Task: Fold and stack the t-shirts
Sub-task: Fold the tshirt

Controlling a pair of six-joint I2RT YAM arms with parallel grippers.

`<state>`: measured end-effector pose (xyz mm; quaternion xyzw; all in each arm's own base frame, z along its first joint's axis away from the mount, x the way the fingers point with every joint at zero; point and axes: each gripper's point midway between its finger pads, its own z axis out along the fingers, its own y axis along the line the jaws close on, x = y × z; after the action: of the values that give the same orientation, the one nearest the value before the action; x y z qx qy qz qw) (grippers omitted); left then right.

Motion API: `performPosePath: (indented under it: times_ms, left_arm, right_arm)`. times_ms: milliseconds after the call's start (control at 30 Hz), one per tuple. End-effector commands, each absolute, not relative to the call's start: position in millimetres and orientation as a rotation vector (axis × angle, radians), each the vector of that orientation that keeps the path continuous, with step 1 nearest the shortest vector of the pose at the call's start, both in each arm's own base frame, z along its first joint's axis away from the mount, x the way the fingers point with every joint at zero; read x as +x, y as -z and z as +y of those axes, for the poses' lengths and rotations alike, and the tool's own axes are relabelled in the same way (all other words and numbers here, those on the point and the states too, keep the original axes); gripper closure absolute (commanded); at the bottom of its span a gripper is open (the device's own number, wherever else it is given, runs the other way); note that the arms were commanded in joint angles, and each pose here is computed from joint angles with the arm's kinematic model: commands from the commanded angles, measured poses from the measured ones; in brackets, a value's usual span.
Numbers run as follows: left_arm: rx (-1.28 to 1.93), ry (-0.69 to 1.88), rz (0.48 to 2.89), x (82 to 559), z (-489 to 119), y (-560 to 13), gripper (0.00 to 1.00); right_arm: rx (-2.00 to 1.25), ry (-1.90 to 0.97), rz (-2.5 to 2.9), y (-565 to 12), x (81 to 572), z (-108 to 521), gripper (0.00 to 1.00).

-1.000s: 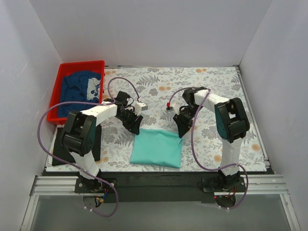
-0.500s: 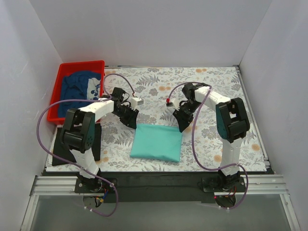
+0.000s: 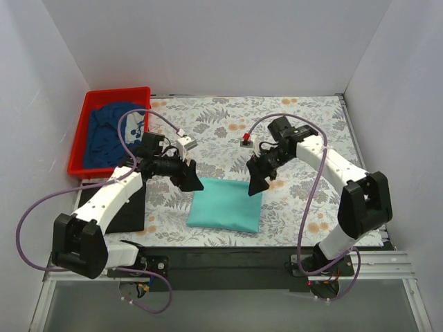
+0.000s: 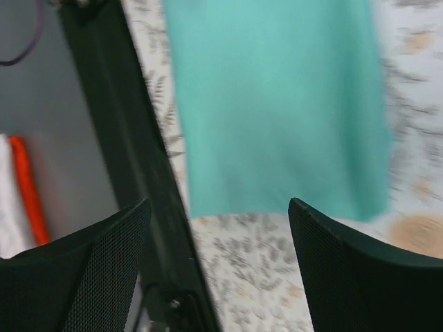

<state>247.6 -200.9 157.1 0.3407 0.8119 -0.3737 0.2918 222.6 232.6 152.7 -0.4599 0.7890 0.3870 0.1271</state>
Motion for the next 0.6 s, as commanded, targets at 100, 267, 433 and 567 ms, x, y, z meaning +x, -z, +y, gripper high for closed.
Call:
performPosePath:
  times_ms: [100,267,433,567]
  left_arm:
    - [0.727,1.538,2.409,184,-236,-122,0.34]
    - [0.639,1.425,2.516,200,-235,-85,0.34]
    - [0.612,1.307,2.608,233,-234,-48,0.40]
    - [0.600,1.268,2.596,271,-234,-41,0.43]
  right_arm:
    - [-1.327,-1.553,2.397,-118,169,273,0.12]
    - [-1.335,-1.463,2.517,-72,176,263,0.11]
    - [-1.251,-1.236,2.623,-39,221,241,0.10]
    - [-1.182,-1.098,2.591,-41,280,225,0.08]
